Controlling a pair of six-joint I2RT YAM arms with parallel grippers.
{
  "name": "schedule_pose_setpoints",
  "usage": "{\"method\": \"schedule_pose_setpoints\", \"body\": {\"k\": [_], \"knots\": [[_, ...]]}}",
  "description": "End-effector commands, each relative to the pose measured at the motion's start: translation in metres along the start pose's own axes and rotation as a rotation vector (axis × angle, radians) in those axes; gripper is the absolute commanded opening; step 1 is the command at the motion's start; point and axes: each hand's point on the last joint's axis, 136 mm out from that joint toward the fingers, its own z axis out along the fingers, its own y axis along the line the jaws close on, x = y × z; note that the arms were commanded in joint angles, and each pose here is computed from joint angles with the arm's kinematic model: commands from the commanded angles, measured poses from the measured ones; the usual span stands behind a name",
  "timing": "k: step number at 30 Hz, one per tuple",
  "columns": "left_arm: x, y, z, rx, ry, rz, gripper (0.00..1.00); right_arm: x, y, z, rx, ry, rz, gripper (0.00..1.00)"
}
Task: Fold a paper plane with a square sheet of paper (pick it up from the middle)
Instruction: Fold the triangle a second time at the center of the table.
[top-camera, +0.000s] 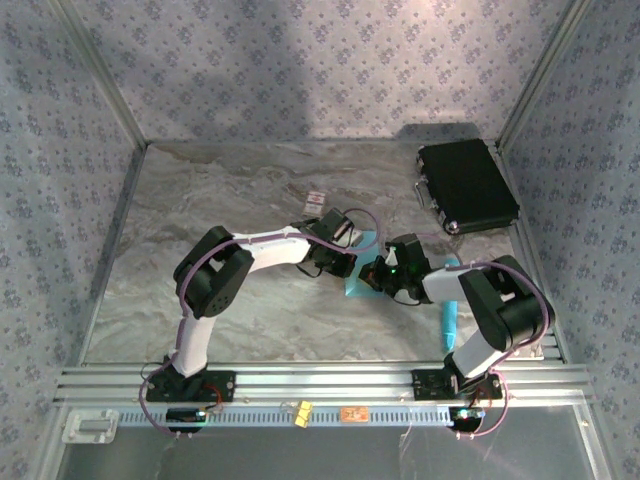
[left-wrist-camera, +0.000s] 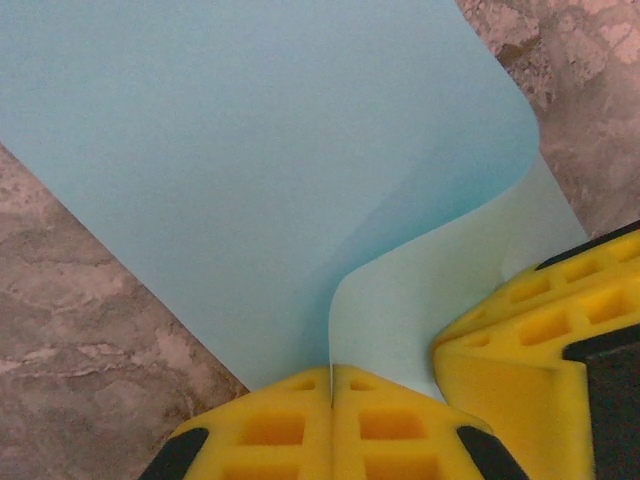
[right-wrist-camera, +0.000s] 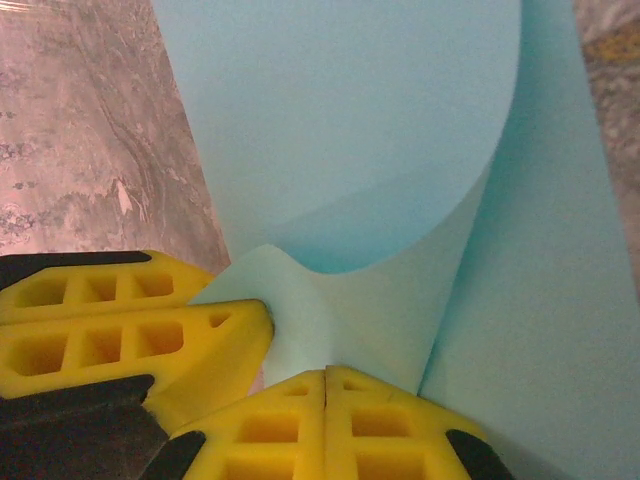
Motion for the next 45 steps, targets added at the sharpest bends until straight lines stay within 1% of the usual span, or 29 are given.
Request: {"method": "schedule_pose_setpoints", "body": {"k": [1,4,7,9,12,14,16,19,24,27,29,33,37,39,42,45], "knots": [[0.022,0.008,0.015,-0.017,0.086,0.001,0.06,-0.013,0.020,-0.007,-0.027,-0.024,-0.020,0.05],[0.021,0.008,0.015,-0.017,0.087,0.000,0.06,-0.022,0.029,-0.011,-0.025,-0.036,-0.039,0.05],[0.022,0.008,0.015,-0.018,0.090,0.002,0.06,-0.028,0.023,-0.008,-0.003,-0.040,-0.029,0.05],[0.023,0.008,0.015,-0.021,0.093,0.001,0.06,-0.029,0.011,-0.005,0.027,-0.037,-0.010,0.05],[0.023,0.009,0.014,-0.020,0.095,0.002,0.06,-0.024,-0.020,-0.002,0.110,-0.036,0.032,0.04],[0.023,0.010,0.014,-0.022,0.096,0.001,0.06,-0.021,-0.036,-0.001,0.124,-0.042,0.067,0.05],[0.023,0.009,0.014,-0.022,0.096,0.004,0.06,-0.019,-0.041,0.000,0.118,-0.039,0.084,0.05],[0.025,0.014,0.016,-0.035,0.104,0.001,0.06,-0.023,-0.031,0.000,0.080,-0.035,0.081,0.05],[0.029,0.017,0.015,-0.043,0.112,-0.002,0.06,-0.044,0.005,-0.010,0.003,-0.057,0.030,0.07],[0.029,0.017,0.015,-0.042,0.111,-0.002,0.06,-0.053,0.012,-0.014,0.010,-0.050,-0.013,0.07],[0.029,0.018,0.015,-0.042,0.111,-0.003,0.06,-0.055,0.005,-0.012,0.030,-0.044,-0.001,0.07],[0.028,0.017,0.015,-0.040,0.109,-0.001,0.06,-0.049,-0.028,-0.004,0.077,-0.046,0.083,0.06],[0.028,0.017,0.014,-0.040,0.108,-0.001,0.06,-0.046,-0.054,-0.004,0.114,-0.075,0.136,0.06],[0.030,0.018,0.015,-0.041,0.110,-0.001,0.06,-0.049,-0.057,-0.005,0.114,-0.088,0.146,0.06],[0.029,0.018,0.014,-0.039,0.110,-0.001,0.06,-0.056,-0.048,-0.007,0.066,-0.094,0.147,0.06],[0.029,0.018,0.014,-0.040,0.108,-0.002,0.06,-0.066,-0.042,-0.014,0.053,-0.129,0.163,0.07]]}}
